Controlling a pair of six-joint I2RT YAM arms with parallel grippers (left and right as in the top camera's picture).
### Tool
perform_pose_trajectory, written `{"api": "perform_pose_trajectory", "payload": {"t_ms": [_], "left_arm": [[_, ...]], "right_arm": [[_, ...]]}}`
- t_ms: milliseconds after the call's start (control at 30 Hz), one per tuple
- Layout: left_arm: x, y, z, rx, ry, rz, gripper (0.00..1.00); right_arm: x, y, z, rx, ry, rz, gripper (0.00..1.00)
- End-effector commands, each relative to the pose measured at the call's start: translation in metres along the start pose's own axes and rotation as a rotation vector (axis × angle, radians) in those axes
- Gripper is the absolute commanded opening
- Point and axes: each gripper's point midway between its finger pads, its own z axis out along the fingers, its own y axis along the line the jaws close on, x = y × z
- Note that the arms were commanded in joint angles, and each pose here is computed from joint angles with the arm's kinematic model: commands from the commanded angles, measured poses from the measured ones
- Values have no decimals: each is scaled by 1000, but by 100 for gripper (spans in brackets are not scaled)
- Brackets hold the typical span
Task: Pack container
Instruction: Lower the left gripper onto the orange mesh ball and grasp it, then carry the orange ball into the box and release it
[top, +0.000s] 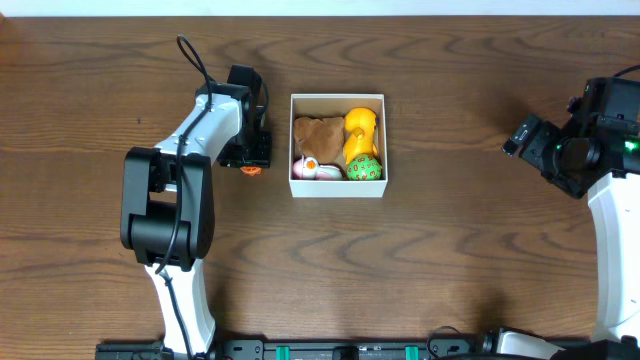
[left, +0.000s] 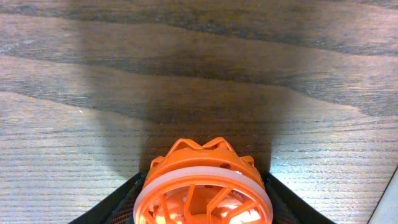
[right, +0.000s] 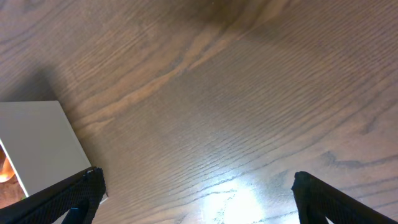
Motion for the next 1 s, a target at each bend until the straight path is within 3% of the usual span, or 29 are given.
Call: {"api": "perform_pose_trajectory", "payload": {"t_ms": [0,267,400,633,800,967], "left_arm": [[3,4,-1,-6,13,-3,53],[-5,1,-70,4,-79,-2,53],[-2,-7,-119,17,-175,20,46],[17,-64,-197,80,-386,153,45],[24,-128,-213,137,-475,307,45],[21,-175,-192,155,-486,403,45]], "right_arm": [[0,-1,1,0,4,12,99],[-1,-1,1,-1,2,13,99],[-2,0,1,-3,-3,12,99],[-2,0,1,-3,-3,12,99],[-2,0,1,-3,-2,12,99],[0,-1,1,-1,2,12,99]]}}
